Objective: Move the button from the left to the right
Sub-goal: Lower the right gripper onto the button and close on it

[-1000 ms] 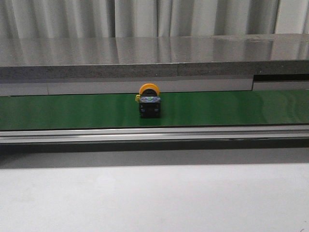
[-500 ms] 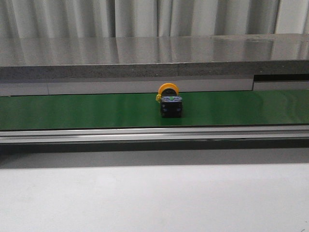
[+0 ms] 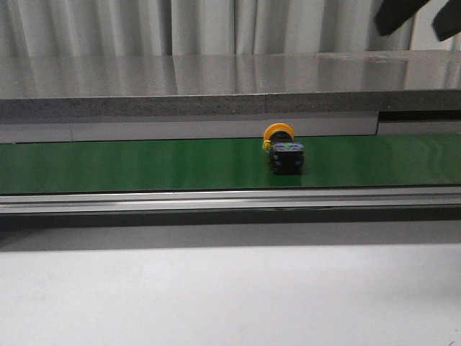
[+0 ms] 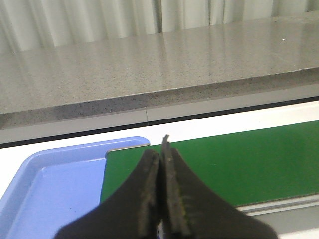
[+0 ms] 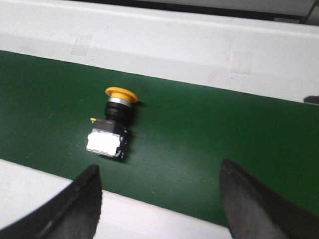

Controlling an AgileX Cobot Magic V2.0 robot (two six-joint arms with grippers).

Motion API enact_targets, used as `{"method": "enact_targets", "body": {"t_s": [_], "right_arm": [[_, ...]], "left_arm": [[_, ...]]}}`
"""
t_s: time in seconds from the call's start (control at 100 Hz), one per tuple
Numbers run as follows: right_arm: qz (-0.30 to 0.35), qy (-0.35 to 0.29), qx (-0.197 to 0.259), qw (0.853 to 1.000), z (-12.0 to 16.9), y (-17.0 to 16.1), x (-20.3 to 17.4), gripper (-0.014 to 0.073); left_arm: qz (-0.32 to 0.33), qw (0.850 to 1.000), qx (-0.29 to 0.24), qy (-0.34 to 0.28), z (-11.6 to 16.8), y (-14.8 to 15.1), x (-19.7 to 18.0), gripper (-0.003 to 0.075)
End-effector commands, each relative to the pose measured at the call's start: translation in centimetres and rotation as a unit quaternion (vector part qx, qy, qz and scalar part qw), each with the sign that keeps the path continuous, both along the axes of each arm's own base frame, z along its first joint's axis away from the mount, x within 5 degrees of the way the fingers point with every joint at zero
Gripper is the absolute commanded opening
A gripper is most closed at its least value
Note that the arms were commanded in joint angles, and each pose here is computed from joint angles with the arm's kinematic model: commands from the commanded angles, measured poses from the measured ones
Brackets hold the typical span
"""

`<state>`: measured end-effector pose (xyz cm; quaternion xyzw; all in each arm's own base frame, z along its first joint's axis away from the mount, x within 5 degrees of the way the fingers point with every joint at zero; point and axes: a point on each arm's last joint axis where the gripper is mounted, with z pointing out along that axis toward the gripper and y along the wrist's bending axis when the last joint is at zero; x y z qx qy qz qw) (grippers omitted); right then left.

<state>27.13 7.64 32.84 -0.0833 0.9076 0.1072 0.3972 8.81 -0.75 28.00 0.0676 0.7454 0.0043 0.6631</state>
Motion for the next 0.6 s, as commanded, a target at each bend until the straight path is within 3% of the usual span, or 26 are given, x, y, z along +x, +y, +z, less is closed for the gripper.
{"method": "enact_targets", "body": {"t_s": [0.0, 0.28, 0.59], "right_arm": [[0.012, -0.038, -0.001, 0.999, 1.2, 0.9, 1.9, 0.0517], [0.04, 0.003, -0.03, 0.999, -1.7, 3.0, 6.5, 0.0533], [0.052, 0.047, -0.046, 0.996, -5.0, 3.9, 8.2, 0.0533]], "left_arm": [[0.004, 0.999, -0.006, -0.05, 1.6, 0.1, 0.1, -0.002], [0.004, 0.999, -0.006, -0.05, 1.6, 0.1, 0.1, -0.002], [0.004, 0.999, -0.006, -0.049, 1.6, 0.1, 0.1, -0.002]]}}
